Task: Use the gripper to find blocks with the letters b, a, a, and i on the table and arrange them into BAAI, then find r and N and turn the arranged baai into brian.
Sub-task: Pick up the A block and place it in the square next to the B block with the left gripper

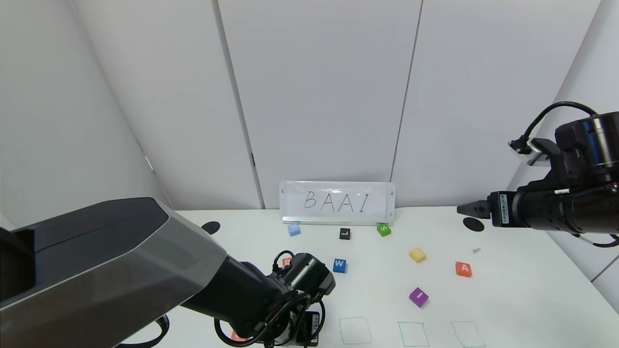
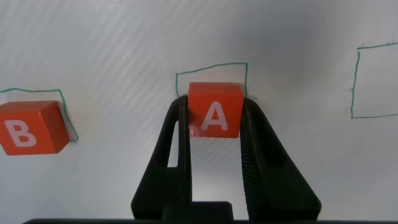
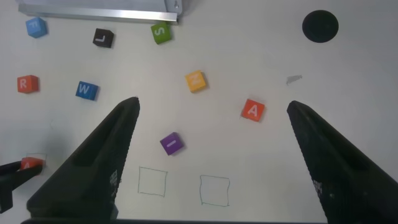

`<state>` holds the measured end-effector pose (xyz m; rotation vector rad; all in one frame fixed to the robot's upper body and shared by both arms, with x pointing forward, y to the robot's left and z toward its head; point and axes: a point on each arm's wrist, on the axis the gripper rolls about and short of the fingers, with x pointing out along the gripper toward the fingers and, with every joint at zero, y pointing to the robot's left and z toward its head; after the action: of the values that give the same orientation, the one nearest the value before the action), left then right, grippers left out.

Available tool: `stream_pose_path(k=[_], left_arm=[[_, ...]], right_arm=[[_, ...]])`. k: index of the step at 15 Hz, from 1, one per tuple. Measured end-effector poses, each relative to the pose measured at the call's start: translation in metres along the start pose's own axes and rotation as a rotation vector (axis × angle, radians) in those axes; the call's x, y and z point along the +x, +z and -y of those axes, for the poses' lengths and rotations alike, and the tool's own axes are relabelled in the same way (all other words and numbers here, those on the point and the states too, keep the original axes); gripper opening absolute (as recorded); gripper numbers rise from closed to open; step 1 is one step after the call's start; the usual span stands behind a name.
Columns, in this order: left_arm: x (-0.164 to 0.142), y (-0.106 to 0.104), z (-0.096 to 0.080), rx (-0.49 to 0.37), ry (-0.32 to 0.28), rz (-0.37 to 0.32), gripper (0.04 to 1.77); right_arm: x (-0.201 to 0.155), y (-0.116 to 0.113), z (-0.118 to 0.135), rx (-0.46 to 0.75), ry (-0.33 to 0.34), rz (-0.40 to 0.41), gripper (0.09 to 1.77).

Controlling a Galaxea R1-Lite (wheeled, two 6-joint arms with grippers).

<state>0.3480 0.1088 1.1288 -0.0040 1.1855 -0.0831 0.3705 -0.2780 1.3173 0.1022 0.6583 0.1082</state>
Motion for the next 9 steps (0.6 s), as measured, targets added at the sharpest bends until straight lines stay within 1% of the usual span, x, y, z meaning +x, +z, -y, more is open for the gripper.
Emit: stream_pose_path(k=[9], left_arm=[[0.0, 0.0001, -0.0002, 0.0, 0.004, -0.002, 0.51]], right_arm=[[0.0, -0.0006, -0.0016, -0.003, 0.003, -0.002, 1.71]])
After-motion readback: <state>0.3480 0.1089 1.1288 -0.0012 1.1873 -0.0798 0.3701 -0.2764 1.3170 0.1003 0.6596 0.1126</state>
